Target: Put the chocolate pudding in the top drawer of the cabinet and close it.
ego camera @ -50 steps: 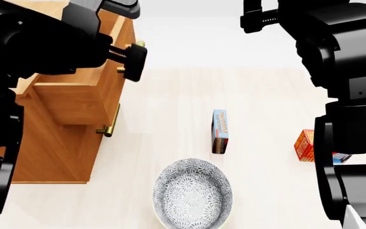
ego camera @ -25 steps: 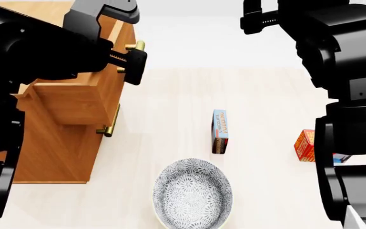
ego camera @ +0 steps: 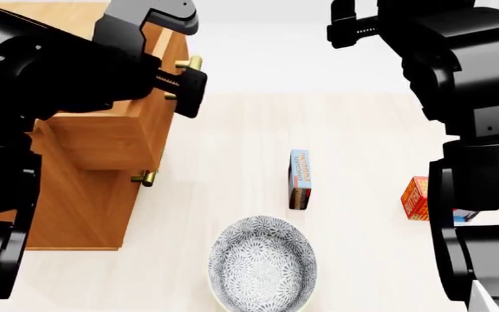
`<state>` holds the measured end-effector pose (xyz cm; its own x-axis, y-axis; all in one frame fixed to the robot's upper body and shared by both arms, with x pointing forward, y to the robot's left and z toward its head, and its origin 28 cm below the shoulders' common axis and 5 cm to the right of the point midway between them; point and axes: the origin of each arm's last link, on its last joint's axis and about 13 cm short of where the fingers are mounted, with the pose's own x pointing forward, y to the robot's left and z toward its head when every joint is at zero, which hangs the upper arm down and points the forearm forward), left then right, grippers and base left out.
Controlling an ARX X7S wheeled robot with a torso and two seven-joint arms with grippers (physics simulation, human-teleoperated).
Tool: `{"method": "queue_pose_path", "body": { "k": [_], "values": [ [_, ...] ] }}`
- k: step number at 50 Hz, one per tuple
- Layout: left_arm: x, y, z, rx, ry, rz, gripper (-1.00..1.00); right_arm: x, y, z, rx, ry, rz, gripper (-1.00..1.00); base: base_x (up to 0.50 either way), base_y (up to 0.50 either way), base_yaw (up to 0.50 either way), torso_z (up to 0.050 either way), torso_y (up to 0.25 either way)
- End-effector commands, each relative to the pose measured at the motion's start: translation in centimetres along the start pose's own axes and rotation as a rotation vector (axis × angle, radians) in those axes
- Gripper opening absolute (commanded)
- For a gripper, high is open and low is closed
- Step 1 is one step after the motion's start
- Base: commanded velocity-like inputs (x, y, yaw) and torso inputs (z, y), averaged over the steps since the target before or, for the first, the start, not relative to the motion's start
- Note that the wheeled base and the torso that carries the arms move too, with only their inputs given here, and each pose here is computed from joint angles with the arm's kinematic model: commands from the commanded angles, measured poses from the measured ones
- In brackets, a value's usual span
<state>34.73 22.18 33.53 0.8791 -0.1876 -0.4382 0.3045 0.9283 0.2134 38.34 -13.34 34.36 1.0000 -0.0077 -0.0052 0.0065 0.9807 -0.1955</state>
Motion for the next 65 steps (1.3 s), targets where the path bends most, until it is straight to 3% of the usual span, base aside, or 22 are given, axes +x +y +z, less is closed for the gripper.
{"method": "queue_pose_path", "body": {
  "k": [1, 65],
  "values": [
    [0.4, -2.3, -0.1, 0.03, 0.023, -0.118, 1.0, -0.1, -0.1, 0.0, 0.001, 0.001, -0.004, 1.0, 0.0, 0.0, 0.0, 0.0, -0.01],
    [0.7, -10.6, 2.0, 0.12, -0.034, -0.388, 1.0, -2.1, -2.5, 0.3, -0.012, 0.009, -0.071, 1.0, 0.0, 0.0, 0.0, 0.0, -0.001]
  ]
}}
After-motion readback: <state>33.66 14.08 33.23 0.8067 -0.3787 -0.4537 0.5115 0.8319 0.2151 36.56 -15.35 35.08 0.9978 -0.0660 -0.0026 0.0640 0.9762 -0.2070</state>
